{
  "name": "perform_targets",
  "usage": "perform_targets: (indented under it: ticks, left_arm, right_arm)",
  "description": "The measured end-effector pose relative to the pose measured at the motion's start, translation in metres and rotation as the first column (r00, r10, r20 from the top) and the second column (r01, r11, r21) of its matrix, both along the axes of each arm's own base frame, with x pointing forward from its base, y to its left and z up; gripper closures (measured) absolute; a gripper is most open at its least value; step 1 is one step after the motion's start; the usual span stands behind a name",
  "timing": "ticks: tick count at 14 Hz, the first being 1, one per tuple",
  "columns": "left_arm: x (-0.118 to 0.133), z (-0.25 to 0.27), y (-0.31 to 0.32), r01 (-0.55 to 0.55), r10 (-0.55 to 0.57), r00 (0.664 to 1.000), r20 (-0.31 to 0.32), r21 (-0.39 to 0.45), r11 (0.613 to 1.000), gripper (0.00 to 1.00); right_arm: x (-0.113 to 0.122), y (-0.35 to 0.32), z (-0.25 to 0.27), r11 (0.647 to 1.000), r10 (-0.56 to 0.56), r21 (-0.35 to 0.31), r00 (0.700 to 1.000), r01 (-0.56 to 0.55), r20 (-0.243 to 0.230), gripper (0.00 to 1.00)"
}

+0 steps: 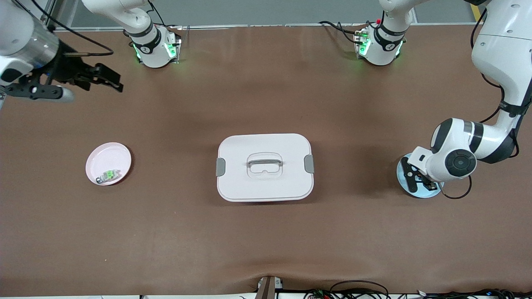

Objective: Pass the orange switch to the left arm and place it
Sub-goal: 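Lower the switch with the left gripper over the light-blue plate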

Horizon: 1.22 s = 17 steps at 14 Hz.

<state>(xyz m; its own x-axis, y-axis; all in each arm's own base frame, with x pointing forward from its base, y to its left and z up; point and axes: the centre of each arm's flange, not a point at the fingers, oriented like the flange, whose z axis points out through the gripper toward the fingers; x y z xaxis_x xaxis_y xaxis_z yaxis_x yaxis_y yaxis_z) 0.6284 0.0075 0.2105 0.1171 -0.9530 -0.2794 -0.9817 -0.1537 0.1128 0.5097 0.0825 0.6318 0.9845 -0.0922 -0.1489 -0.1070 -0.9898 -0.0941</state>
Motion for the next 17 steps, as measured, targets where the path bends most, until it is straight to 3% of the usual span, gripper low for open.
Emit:
perform_targets:
  ticks: [8,16,17]
  left_arm:
    - [-0.016,-0.020,-0.015,0.131,-0.129,0.991,-0.037,0.085,0.988,0.61]
    - [-0.018,-0.027,-0.015,0.190,-0.186,0.981,-0.046,0.128,0.973,0.61]
    - [-0.017,-0.026,-0.015,0.196,-0.192,0.981,-0.042,0.134,0.972,0.56]
  right_arm:
    - [0.006,-0.104,-0.009,0.999,-0.025,-0.031,1.000,0.025,0.004,0.00]
    - [0.006,-0.121,0.013,0.997,-0.034,-0.063,0.998,0.038,0.060,0.00]
    - [0.007,-0.122,0.017,0.997,-0.037,-0.063,0.997,0.041,0.069,0.00]
